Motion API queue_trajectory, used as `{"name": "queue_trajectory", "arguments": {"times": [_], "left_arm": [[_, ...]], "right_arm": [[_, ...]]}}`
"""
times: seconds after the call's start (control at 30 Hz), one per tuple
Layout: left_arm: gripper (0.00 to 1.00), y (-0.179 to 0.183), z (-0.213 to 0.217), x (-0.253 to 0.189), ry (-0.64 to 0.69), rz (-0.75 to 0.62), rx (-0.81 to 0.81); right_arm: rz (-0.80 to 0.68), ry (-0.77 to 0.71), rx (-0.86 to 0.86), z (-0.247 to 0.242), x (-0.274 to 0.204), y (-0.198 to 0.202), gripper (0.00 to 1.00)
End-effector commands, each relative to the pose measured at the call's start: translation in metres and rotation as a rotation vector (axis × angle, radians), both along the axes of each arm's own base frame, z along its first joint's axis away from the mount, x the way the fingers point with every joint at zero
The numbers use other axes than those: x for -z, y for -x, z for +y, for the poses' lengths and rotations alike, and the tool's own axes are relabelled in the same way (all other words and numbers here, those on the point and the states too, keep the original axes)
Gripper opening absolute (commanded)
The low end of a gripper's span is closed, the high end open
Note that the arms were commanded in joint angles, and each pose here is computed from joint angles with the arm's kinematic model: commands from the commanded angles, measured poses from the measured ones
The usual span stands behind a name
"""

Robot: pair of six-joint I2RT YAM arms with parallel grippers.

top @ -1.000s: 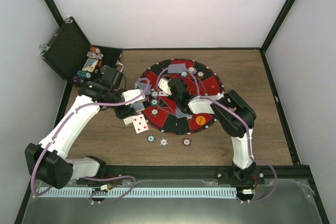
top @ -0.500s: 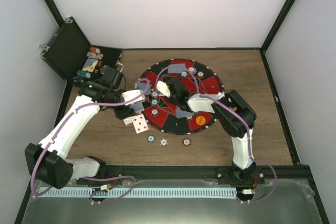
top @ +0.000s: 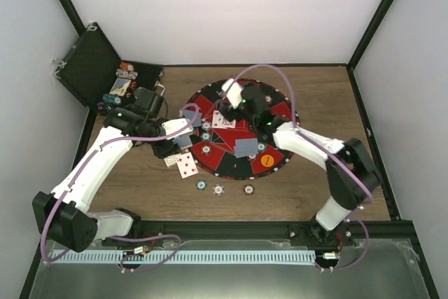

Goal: Distribute texas hold em gaming equipment

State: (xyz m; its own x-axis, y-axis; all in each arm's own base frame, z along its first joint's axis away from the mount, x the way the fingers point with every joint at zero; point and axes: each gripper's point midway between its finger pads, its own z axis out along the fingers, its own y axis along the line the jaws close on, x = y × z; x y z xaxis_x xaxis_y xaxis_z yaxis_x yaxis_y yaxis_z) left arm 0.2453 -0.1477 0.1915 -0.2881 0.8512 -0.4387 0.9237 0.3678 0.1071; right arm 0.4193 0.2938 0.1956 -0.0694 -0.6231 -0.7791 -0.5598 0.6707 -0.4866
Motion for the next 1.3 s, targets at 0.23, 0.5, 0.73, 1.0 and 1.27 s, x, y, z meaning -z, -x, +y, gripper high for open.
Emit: {"name": "queue_trajectory", "arguments": {"times": [0.23,0.5,0.73,1.0,1.27], "left_arm": [[0.04,-0.003,-0.009,-0.025,0.067,-0.042,0.008],[0.04,-0.002,-0.012,-0.027,0.083,-0.045,0.012],[0.04,-0.004,-0.014,-0.031,0.099,-0.05,0.015],[0.04,-0.002,-0.015,-0.03,0.098,-0.043,0.017],[0.04,-0.003,-0.016,-0.03,0.103,-0.041,0.02]], "right_arm": [[0.452,-0.768,-0.019,-0.027,-0.121,0.024,1.0],[0.957,-0.859,-0.258,0.025,-0.071,0.101,1.0],[1.169,-0.832,-0.303,0.071,-0.05,0.14,0.94],[1.304,-0.841,-0.383,0.106,-0.037,0.161,0.81],[1.347,-0.868,-0.427,0.122,-0.038,0.159,0.77]]}}
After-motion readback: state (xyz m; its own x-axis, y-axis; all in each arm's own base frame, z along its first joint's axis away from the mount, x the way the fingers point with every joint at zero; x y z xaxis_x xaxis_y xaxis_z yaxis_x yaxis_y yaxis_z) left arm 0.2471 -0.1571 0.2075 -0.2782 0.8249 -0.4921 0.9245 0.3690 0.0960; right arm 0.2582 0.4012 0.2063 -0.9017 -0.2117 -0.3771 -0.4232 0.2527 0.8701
